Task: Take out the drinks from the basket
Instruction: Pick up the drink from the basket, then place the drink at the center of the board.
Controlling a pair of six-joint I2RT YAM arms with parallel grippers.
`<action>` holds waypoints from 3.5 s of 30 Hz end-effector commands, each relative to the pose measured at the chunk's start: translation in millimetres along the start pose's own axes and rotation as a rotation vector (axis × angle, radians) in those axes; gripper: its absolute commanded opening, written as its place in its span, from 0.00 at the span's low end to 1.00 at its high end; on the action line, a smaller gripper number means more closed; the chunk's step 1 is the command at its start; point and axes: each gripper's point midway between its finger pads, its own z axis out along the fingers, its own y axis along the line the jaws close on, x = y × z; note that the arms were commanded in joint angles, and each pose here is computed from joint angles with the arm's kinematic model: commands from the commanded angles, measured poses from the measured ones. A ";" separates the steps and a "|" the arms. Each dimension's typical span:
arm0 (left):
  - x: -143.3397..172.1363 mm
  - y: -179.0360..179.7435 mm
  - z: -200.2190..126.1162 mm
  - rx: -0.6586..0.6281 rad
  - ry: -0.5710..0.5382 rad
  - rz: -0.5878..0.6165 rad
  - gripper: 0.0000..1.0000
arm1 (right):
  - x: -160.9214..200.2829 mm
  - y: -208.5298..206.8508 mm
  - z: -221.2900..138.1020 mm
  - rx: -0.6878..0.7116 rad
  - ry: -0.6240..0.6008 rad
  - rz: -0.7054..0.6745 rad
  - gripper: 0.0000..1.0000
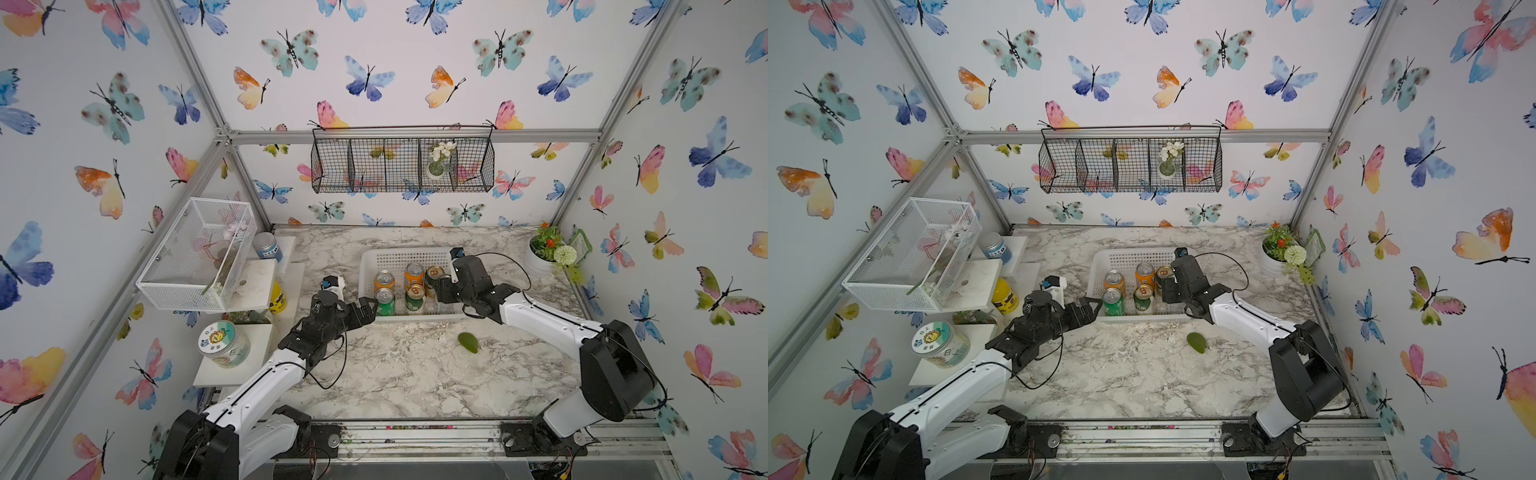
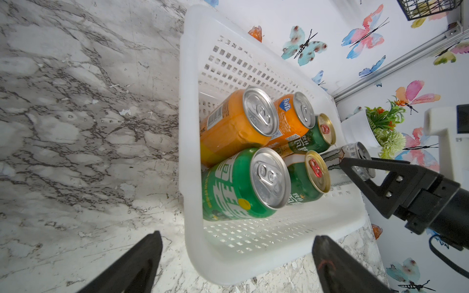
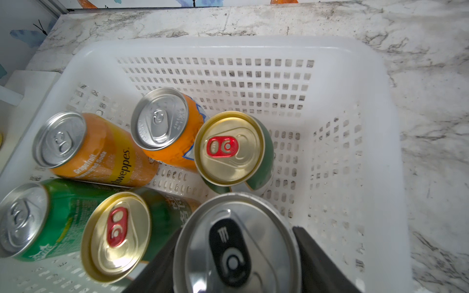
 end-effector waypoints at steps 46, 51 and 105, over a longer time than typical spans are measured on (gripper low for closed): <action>-14.7 -11.9 -5.4 -0.021 -0.010 0.039 0.99 | -135.0 19.2 -115.7 0.013 -0.283 -0.022 0.45; -14.1 -10.7 -5.4 -0.025 -0.008 0.038 0.99 | -167.4 12.7 -131.6 0.084 -0.360 -0.026 0.45; -16.0 -12.6 -11.7 -0.024 -0.019 0.042 0.99 | -113.9 -148.8 11.1 0.208 -0.160 0.290 0.99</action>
